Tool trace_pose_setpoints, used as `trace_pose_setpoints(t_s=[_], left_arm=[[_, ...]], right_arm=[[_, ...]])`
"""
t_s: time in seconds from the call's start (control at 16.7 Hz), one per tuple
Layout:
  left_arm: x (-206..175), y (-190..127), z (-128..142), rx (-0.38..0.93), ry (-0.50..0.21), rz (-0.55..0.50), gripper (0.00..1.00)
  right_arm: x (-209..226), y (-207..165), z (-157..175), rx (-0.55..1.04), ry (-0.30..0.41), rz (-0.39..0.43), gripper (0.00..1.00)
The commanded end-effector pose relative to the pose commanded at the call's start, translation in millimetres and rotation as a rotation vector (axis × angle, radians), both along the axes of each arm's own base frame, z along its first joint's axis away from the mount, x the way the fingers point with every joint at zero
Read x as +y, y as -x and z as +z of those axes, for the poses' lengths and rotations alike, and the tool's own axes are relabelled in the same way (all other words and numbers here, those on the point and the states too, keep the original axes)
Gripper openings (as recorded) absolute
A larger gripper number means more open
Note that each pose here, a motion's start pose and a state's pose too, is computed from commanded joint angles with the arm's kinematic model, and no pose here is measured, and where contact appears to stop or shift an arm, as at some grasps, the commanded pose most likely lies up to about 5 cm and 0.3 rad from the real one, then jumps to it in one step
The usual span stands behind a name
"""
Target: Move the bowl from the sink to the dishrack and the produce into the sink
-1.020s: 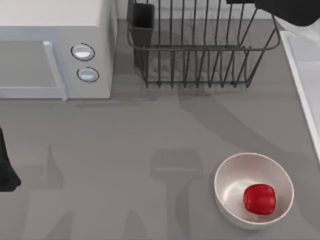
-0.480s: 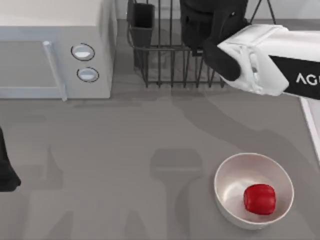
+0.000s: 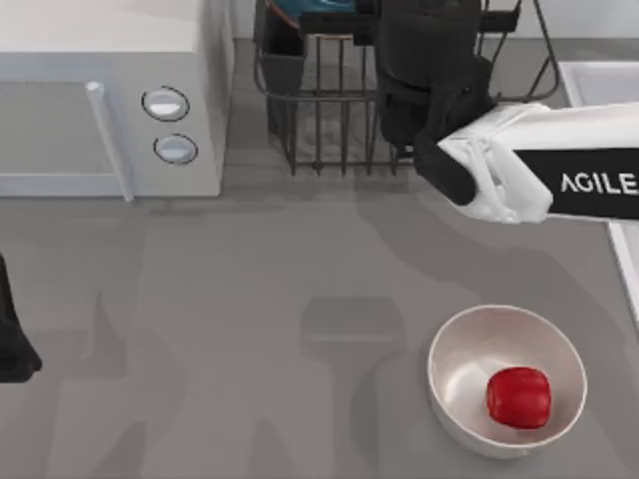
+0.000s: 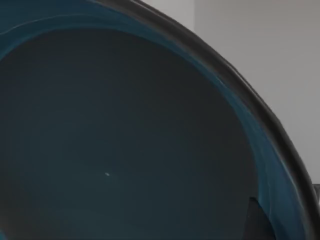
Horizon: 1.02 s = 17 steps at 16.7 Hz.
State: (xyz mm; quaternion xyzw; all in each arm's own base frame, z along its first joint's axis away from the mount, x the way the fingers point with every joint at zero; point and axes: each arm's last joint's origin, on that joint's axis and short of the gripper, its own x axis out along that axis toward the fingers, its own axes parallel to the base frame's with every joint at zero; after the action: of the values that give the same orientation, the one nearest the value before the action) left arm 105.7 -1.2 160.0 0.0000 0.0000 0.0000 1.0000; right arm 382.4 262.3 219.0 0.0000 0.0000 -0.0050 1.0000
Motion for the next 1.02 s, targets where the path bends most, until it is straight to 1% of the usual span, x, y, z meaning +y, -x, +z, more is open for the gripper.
trace_pose_setpoints(t_s=[0.06,0.84,0.9,1.02], left_arm=[[0.0,0.0,0.0,0.000,0.000,0.000,1.00],[0.0,0.0,0.0,0.000,0.000,0.000,1.00],[0.0,0.0,0.0,0.000,0.000,0.000,1.00],[0.0,0.0,0.0,0.000,0.000,0.000,1.00]], right_arm=[[0.0,0.0,0.0,0.000,0.000,0.000,0.00],[0.0,0.0,0.0,0.000,0.000,0.000,0.98],[0.0,0.0,0.0,0.000,0.000,0.000,1.00],[0.0,0.0,0.0,0.000,0.000,0.000,1.00]])
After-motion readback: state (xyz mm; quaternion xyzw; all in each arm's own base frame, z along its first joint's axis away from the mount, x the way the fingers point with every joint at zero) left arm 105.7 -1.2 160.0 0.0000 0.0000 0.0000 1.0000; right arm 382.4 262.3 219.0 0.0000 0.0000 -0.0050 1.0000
